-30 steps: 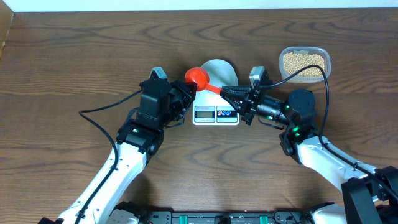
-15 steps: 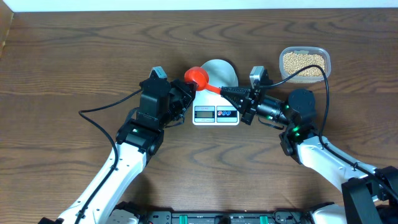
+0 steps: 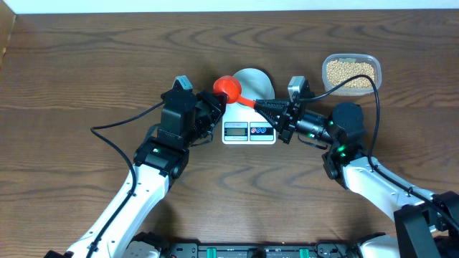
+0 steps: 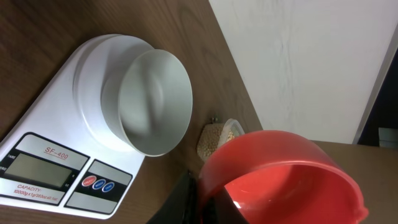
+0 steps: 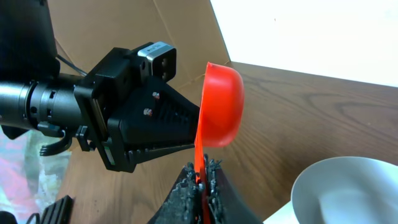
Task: Scoop item into bowl and weigh 50g on scale
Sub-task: 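Grasp the scoop handle with the right gripper, then open the left gripper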
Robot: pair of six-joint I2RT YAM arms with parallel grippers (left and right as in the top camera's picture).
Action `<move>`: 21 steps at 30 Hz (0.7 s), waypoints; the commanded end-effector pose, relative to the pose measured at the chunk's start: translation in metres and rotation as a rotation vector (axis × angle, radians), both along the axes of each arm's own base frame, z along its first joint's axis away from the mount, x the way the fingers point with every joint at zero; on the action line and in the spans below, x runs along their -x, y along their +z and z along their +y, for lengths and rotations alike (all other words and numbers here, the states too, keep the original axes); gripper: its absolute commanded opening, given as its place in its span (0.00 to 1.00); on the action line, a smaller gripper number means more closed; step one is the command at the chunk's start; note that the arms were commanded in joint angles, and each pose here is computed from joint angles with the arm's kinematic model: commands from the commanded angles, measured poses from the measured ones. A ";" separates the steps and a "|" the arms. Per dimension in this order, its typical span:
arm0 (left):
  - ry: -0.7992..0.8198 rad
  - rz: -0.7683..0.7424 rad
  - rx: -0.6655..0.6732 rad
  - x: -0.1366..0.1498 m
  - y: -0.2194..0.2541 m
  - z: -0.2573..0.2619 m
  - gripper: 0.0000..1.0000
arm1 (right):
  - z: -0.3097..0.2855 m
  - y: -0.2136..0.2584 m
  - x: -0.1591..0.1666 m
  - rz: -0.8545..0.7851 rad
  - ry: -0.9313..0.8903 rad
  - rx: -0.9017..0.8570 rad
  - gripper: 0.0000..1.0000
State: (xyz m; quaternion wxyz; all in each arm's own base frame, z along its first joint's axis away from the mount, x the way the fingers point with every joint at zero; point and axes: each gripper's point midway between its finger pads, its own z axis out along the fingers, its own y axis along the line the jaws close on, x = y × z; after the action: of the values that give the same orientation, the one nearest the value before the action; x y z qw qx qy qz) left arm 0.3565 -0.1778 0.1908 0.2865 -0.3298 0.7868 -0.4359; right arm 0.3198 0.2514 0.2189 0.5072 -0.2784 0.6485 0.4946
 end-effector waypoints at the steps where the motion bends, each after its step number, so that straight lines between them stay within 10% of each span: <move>1: -0.020 -0.028 -0.004 -0.002 0.008 -0.004 0.07 | 0.003 0.005 -0.002 -0.016 0.003 -0.002 0.05; 21: -0.020 -0.028 -0.004 -0.002 0.008 -0.004 0.07 | 0.003 0.005 -0.002 -0.014 0.007 -0.002 0.06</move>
State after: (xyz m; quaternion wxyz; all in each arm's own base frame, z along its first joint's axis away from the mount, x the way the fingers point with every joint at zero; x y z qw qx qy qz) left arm 0.3566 -0.1778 0.1908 0.2866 -0.3298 0.7868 -0.4360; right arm 0.3197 0.2514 0.2187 0.5068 -0.2787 0.6486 0.4947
